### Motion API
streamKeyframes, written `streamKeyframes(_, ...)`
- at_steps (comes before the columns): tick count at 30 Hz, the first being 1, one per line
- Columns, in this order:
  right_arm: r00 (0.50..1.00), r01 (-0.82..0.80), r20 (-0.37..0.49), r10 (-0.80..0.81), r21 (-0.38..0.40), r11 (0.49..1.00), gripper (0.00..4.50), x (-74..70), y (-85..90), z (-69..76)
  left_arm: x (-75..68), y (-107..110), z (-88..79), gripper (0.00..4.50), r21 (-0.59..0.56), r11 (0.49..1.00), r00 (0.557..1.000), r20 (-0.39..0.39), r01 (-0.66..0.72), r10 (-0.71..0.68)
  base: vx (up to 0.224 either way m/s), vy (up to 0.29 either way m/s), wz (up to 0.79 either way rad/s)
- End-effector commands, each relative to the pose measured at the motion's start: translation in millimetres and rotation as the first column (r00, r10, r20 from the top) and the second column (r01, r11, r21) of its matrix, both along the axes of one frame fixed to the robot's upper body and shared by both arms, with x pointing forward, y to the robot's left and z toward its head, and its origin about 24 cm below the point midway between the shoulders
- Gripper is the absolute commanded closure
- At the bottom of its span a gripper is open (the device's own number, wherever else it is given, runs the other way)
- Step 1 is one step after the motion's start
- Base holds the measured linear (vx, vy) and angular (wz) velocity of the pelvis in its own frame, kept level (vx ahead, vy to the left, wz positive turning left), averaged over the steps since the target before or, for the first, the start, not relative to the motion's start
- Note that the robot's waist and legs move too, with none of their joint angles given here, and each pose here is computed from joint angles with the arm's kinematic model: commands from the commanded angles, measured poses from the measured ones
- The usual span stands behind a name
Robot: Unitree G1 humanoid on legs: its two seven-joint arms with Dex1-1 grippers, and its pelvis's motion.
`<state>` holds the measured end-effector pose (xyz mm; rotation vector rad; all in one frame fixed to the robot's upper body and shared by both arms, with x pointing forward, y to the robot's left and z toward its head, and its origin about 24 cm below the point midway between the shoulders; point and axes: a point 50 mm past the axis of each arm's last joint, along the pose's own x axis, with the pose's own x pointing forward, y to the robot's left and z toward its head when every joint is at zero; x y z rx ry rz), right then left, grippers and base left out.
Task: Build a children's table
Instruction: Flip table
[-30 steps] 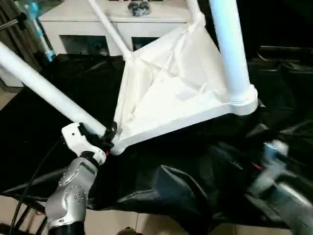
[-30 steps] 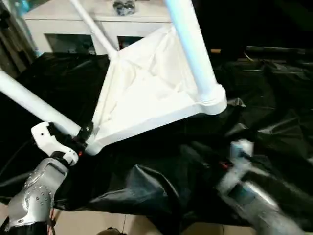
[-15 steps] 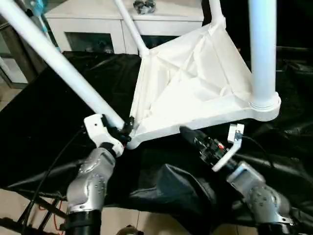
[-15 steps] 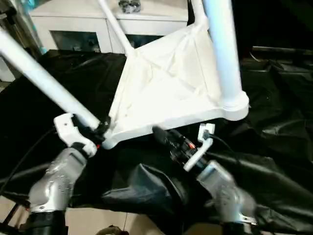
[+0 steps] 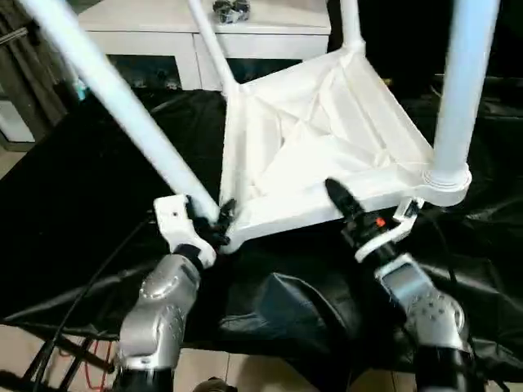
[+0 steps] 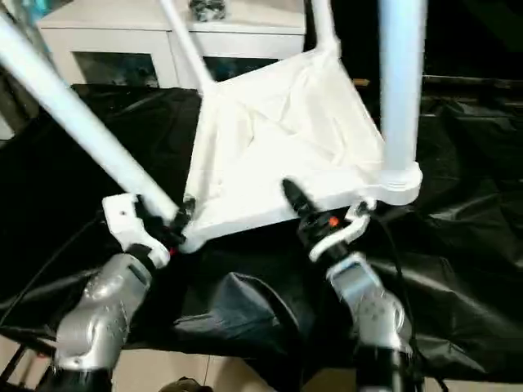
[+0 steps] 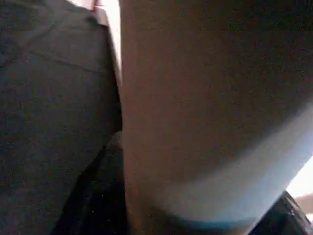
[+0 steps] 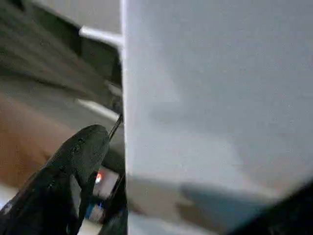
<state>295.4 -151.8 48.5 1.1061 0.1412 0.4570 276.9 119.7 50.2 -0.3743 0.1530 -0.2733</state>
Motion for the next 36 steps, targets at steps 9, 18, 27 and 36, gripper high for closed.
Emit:
streamKeyframes(9, 0.993, 0.098, -0.075, -0.095, 0.042, 0.994, 0.78, 20.6, -11.6, 2.6, -11.5, -22, 10.8, 2.28, -0.045, 0.985, 0.982, 0.090, 0.168, -0.163, 0.000, 0.000, 0.00)
streamKeyframes(18, 0.988, 0.135, -0.075, -0.131, 0.041, 0.990, 1.59, 23.5, -23.4, 8.3, -24.4, -18, 5.8, 2.28, -0.060, 0.979, 0.977, 0.098, 0.197, -0.191, 0.000, 0.000, 0.00)
streamKeyframes(27, 0.988, 0.156, 0.004, -0.156, -0.058, 0.986, 2.36, 27.4, -36.2, 27.7, -28.2, 0, -5.1, 1.13, -0.066, 0.983, 0.983, 0.078, 0.172, -0.166, 0.000, 0.000, 0.00)
streamKeyframes(36, 0.928, 0.370, 0.080, -0.364, -0.086, 0.925, 2.45, 40.5, -78.1, 60.6, -42.2, 36, -5.0, 0.71, 0.013, 0.984, 0.981, 0.081, 0.177, -0.177, 0.000, 0.000, 0.00)
